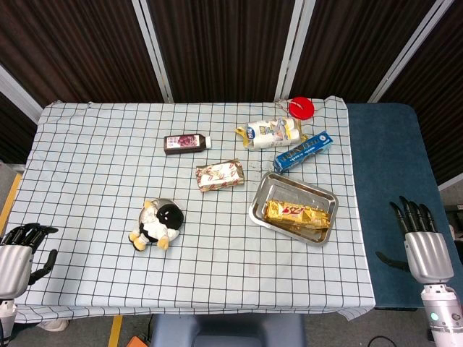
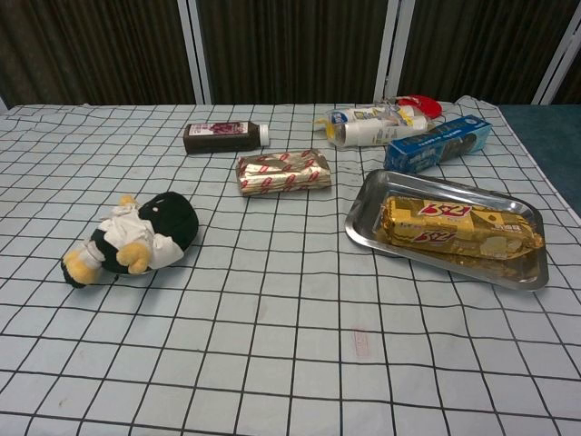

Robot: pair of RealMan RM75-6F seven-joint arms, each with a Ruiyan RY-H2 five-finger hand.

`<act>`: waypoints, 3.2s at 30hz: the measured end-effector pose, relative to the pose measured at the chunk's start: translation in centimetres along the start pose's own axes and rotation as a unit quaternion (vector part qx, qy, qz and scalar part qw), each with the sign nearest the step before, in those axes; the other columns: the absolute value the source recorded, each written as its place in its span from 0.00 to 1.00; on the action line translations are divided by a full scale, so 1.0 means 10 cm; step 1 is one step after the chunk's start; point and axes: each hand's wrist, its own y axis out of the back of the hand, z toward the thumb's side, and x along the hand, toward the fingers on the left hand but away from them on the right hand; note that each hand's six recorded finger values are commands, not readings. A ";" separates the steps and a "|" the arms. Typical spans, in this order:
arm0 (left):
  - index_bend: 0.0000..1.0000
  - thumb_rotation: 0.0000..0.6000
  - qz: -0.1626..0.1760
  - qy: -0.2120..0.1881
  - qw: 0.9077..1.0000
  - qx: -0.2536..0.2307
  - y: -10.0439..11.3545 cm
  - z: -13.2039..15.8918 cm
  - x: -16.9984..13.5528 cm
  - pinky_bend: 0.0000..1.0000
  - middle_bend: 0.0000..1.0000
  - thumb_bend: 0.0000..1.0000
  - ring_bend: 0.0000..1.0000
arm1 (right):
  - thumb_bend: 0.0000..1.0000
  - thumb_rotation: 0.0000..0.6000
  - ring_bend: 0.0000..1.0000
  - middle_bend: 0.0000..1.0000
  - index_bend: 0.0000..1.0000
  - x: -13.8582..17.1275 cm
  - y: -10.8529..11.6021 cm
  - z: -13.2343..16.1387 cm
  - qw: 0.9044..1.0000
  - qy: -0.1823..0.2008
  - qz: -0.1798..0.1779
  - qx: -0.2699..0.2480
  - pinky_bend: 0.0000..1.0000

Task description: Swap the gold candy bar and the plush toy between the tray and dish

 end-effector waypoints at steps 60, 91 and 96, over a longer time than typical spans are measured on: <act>0.35 1.00 -0.006 0.031 0.999 -0.014 0.15 -0.15 -0.06 0.29 0.36 0.44 0.24 | 0.16 1.00 0.57 0.44 0.63 -1.62 -1.21 1.44 0.982 0.105 0.160 0.003 0.47; 0.35 1.00 -0.014 0.037 0.999 0.004 0.13 -0.15 -0.06 0.29 0.36 0.44 0.24 | 0.24 1.00 0.83 0.71 0.94 -1.85 -1.07 2.64 0.968 0.245 0.055 -0.003 0.74; 0.35 1.00 -0.009 0.043 0.999 0.006 0.15 -0.18 -0.05 0.29 0.36 0.44 0.24 | 0.24 1.00 0.84 0.71 0.94 -1.96 -1.09 3.01 0.964 0.263 0.048 0.000 0.74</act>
